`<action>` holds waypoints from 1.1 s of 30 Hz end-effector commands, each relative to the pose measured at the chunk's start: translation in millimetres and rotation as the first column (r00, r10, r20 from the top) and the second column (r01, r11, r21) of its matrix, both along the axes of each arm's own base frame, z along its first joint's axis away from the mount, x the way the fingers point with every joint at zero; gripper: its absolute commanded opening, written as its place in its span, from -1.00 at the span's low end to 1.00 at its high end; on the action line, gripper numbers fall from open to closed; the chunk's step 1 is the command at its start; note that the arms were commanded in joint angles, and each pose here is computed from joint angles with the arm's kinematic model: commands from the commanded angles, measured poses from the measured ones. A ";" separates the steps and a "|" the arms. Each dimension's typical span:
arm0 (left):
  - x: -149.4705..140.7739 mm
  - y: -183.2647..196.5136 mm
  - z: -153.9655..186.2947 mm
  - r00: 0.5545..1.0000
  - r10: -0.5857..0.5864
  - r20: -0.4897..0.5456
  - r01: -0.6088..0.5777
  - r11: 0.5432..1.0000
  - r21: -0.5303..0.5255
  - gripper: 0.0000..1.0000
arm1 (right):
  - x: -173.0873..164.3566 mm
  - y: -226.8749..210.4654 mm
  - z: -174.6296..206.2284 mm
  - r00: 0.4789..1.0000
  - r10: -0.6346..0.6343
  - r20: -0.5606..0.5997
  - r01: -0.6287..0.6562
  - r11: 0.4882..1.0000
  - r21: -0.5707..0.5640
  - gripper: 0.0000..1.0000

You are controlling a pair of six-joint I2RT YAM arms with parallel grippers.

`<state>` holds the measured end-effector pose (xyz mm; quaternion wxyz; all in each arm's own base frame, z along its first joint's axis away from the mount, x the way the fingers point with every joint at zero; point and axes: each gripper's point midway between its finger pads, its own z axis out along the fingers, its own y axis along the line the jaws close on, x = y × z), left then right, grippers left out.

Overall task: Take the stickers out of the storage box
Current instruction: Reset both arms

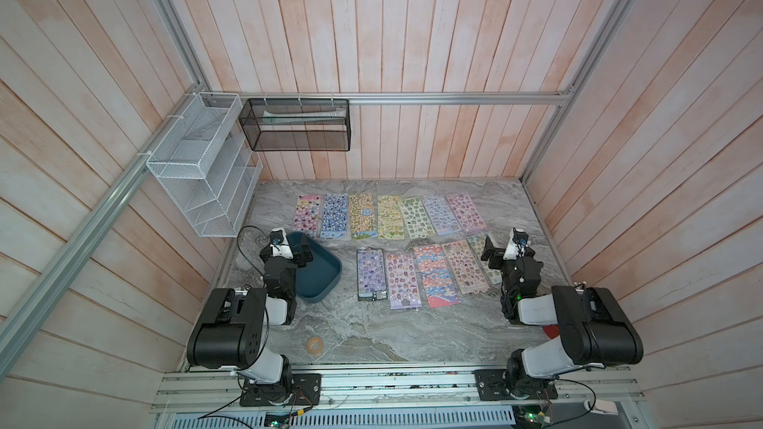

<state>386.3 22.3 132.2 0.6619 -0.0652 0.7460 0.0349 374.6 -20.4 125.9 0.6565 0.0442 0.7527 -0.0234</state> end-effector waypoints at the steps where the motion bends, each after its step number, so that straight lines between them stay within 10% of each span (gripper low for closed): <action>1: -1.1 2.1 -3.3 1.000 0.013 -0.015 -0.013 1.000 0.006 1.00 | 5.3 -0.6 -2.5 1.000 0.006 -0.018 -0.006 1.000 -0.004 0.97; 13: -5.9 3.5 -2.3 1.000 0.026 -0.002 -0.026 1.000 0.009 1.00 | -7.4 -0.7 2.2 1.000 0.007 0.021 -0.007 1.000 -0.005 0.97; 19: -56.9 3.1 21.9 0.978 0.002 0.210 0.001 1.000 -0.012 1.00 | -45.8 19.8 22.9 0.975 0.122 0.187 -0.114 0.992 -0.049 0.97; 24: -0.4 13.4 -3.5 0.998 0.062 -0.032 -0.063 0.998 -0.010 1.00 | 0.5 13.3 0.1 0.996 0.092 0.002 -0.091 0.995 -0.027 0.97; 33: 1.1 -5.3 -4.2 0.999 -0.047 -0.022 0.048 0.999 0.006 1.00 | 5.6 -1.4 -3.1 1.000 0.005 -0.019 -0.005 1.000 0.001 0.97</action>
